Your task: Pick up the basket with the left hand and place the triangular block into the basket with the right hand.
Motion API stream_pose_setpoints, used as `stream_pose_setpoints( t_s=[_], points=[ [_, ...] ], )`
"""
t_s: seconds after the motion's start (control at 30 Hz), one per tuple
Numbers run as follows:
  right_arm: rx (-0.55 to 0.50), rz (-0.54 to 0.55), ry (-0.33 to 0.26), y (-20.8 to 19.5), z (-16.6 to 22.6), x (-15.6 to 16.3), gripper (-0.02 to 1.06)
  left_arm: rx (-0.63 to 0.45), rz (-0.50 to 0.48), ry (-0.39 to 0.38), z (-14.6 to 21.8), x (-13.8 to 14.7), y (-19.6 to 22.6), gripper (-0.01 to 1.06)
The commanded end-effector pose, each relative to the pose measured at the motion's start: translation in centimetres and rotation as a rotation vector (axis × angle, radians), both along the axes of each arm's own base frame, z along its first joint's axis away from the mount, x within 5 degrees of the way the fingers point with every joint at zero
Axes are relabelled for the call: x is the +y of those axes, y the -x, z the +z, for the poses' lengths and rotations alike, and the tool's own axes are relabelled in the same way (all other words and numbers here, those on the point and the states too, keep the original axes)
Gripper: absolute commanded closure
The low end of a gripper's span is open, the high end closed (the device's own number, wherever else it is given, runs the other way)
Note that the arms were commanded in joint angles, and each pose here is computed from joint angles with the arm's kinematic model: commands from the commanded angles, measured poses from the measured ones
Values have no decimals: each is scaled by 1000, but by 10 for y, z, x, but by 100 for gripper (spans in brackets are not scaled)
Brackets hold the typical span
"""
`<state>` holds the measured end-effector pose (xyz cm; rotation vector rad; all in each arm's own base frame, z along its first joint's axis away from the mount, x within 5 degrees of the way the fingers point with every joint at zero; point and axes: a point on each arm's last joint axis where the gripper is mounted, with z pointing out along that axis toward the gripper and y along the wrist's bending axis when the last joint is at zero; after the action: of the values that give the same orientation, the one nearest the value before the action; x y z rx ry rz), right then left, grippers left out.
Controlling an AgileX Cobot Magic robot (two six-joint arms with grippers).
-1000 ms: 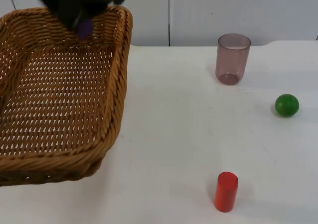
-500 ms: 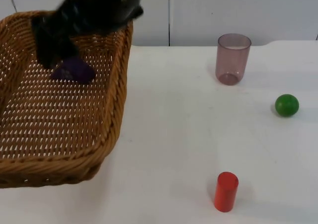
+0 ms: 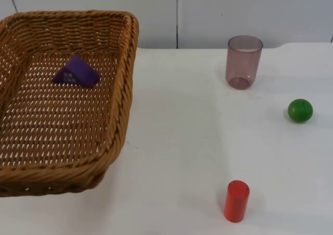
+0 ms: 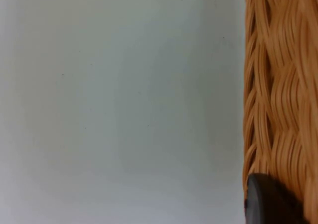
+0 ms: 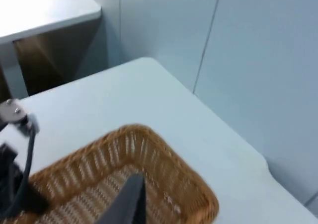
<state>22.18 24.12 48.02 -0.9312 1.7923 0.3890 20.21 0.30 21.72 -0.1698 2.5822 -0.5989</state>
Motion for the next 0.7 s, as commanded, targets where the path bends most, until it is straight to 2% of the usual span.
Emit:
stream_pose_setpoints(
  t_s=[0.0,0.17,0.33,0.47,0.67],
  points=[
    [19,-1,23,15,-8,-16,-1,-11,27,36,3,-1,-1,105],
    [14,-6,-19,42,-22,-45,-1,-13,25,34,3,-1,-1,105],
    [14,-5,-19,64,-33,-70,-1,-22,36,33,3,0,-3,105],
    [-5,-3,-39,76,-36,-84,-1,-17,70,62,-3,1,-11,105],
    [-38,-2,-81,91,-35,-100,-1,15,46,52,-24,-10,-46,105]
  ],
)
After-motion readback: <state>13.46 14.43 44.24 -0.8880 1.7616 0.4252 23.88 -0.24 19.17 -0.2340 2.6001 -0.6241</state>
